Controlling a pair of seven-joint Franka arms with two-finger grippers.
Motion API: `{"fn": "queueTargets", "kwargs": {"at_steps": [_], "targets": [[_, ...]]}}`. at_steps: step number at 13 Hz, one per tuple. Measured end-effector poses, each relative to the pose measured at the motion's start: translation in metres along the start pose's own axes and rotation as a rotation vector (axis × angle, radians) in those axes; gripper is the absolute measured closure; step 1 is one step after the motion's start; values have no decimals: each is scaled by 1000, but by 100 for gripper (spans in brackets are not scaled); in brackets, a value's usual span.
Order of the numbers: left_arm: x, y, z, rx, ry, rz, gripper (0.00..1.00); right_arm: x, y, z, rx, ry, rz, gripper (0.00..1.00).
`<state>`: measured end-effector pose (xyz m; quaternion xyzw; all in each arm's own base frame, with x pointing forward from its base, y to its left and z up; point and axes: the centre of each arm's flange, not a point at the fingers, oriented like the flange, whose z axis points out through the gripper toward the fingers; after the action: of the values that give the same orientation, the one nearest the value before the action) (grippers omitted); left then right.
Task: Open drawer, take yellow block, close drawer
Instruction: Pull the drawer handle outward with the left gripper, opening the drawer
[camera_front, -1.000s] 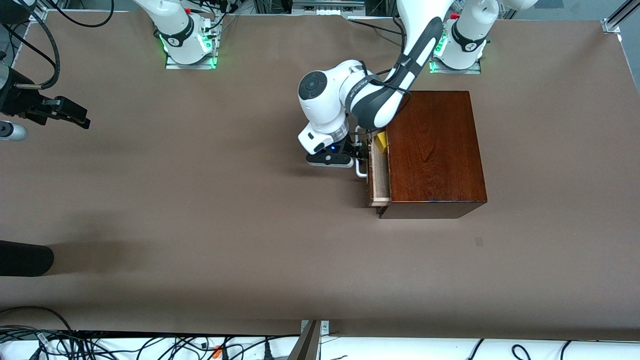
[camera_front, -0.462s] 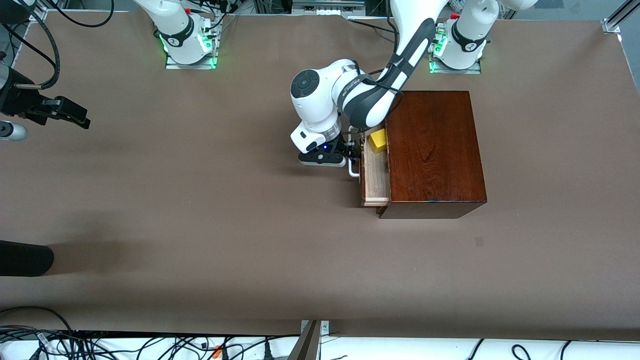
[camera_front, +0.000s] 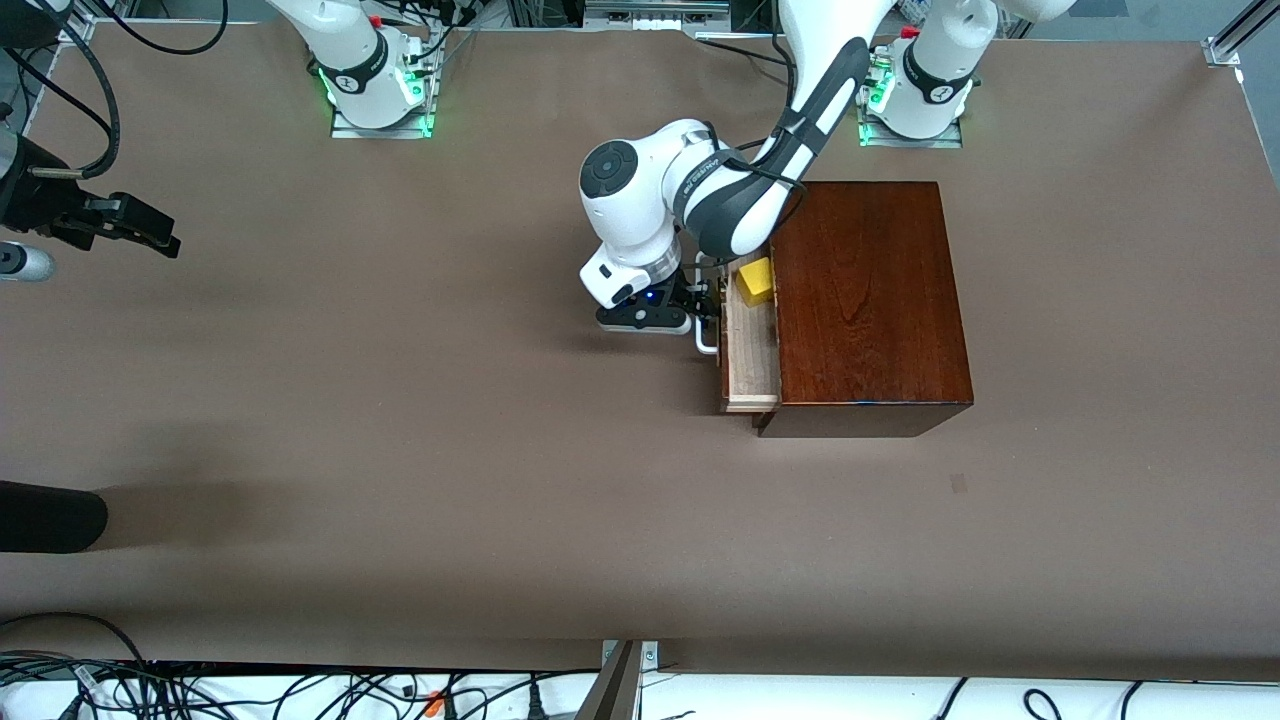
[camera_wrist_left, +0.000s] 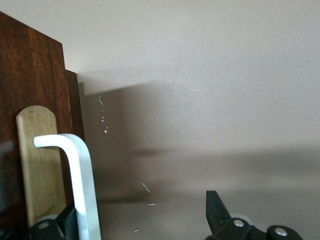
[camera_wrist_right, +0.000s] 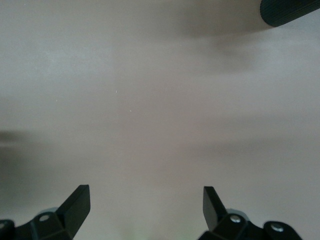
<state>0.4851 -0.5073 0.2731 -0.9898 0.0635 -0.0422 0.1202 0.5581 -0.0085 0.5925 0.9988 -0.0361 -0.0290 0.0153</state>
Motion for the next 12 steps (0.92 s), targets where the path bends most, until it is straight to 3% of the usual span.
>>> {"fn": "queueTargets", "kwargs": {"at_steps": [12], "targets": [[-3, 7, 1, 31, -19, -2, 0, 0, 0, 0, 0, 0, 0, 0]]}}
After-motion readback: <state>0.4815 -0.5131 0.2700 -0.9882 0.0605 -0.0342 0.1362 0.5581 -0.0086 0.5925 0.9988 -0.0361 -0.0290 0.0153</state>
